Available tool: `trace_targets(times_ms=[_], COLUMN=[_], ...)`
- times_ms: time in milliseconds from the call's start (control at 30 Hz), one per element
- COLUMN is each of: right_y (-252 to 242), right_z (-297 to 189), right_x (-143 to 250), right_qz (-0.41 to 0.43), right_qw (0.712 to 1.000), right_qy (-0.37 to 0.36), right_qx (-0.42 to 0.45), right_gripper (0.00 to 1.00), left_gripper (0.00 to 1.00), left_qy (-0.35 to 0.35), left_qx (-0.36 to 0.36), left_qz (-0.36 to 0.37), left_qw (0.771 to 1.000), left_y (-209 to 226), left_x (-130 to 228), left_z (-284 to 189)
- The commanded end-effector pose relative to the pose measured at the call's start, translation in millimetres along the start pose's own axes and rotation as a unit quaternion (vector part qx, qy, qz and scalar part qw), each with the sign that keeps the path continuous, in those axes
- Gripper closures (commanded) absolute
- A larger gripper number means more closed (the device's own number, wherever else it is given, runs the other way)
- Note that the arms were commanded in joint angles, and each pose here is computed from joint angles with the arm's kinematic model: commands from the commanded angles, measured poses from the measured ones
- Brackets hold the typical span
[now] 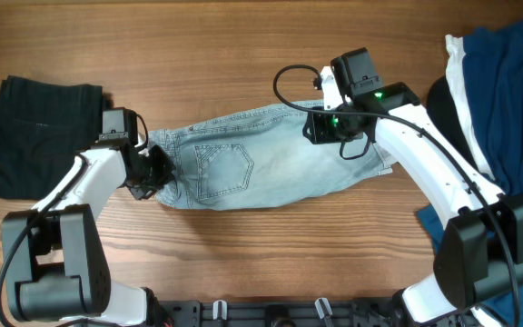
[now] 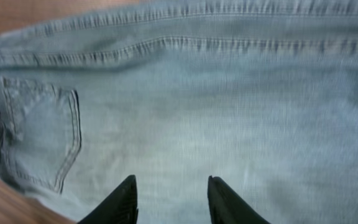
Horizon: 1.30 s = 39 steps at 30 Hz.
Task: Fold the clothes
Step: 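Fold the right half of the shorts leftward toward the left gripper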
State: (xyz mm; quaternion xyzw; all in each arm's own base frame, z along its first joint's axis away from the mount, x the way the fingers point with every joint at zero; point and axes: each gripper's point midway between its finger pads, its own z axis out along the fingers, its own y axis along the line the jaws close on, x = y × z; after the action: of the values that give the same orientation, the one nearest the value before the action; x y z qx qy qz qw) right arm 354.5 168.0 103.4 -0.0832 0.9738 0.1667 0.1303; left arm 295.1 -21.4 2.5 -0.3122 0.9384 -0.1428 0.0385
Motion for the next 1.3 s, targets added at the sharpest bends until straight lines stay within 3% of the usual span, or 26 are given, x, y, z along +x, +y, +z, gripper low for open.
trace_targets(times_ms=[0,167,433,600,700,900,1000,1100,1267], right_y=[11,26,62,96,152,200,201,187,98], right_z=[9,26,67,117,142,150,152,142,73], right_x=[13,24,51,73,83,96,94,72,21], right_qz=[-0.018,-0.023,-0.05,-0.035,-0.046,-0.089,-0.099,-0.082,-0.039], right_qw=[0.999,0.995,0.985,0.97,0.948,0.941,0.942,0.95,0.984], right_qy=[0.032,0.064,0.122,0.168,0.17,0.152,0.143,0.123,0.065], right_qx=[-0.036,-0.067,-0.11,-0.172,-0.264,-0.29,-0.286,-0.276,-0.163], right_gripper=[0.64,0.68,0.72,0.75,0.76,0.76,0.78,0.78,0.77], left_gripper=[0.96,0.96,0.96,0.96,0.96,0.96,0.96,0.96,0.96], left_qy=[-0.005,-0.035,-0.031,-0.041,-0.024,0.023,0.027,0.019,-0.011], left_qx=[0.019,0.025,0.021,0.024,0.093,0.192,0.246,0.246,0.19], left_qz=[-0.014,-0.009,0.019,0.024,0.038,0.076,0.092,0.095,0.086], left_qw=[1.0,0.999,0.999,0.999,0.995,0.978,0.965,0.964,0.978], left_y=[-6,-16,-21,-39,-73,-119,-137,-137,-119], left_x=[-13,-39,-40,-52,-45,-17,-13,-14,-26], left_z=[-16,-64,-78,-133,-158,-167,-180,-182,-174])
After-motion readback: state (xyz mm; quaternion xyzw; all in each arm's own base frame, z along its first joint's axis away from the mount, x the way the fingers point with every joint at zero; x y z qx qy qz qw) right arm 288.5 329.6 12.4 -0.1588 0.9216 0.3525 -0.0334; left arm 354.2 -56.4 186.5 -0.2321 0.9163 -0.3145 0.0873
